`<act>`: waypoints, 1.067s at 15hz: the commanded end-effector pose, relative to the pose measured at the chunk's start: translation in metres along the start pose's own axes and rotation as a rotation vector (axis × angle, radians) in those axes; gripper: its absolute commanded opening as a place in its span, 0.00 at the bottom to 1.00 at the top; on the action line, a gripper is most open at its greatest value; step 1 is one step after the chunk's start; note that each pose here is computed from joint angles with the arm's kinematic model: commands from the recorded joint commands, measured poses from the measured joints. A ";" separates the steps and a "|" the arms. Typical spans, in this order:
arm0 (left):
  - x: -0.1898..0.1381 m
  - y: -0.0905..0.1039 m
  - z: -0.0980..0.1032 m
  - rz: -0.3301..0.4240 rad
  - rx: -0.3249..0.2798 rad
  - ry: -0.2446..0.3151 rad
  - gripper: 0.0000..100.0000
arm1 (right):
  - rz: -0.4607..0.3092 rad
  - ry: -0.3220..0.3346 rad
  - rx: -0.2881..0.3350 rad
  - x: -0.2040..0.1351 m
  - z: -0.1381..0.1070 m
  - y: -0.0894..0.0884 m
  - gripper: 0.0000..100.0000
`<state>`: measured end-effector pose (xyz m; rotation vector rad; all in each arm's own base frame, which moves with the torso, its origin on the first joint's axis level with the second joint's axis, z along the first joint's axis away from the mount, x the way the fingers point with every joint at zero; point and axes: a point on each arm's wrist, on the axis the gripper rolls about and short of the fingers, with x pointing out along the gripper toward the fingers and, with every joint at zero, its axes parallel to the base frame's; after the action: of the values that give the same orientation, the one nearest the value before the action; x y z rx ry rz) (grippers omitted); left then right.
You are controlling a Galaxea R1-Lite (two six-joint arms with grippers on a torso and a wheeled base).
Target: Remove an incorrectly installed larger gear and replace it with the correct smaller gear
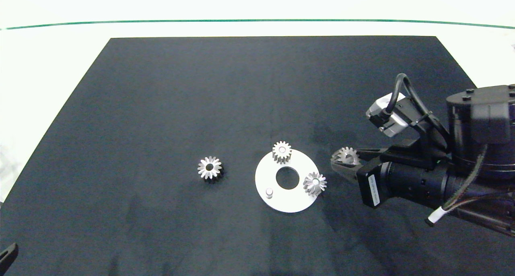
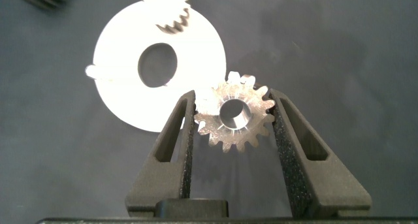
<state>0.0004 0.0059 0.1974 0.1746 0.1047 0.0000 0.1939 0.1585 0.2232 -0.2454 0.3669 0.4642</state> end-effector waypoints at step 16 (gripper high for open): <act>-0.025 0.003 -0.020 0.030 0.031 -0.088 1.00 | 0.176 0.159 -0.128 0.057 0.024 0.074 0.04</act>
<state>-0.0265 0.0126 0.1832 0.2046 0.0083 0.0186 0.2110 0.2487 0.2111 -0.3769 0.5186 0.6438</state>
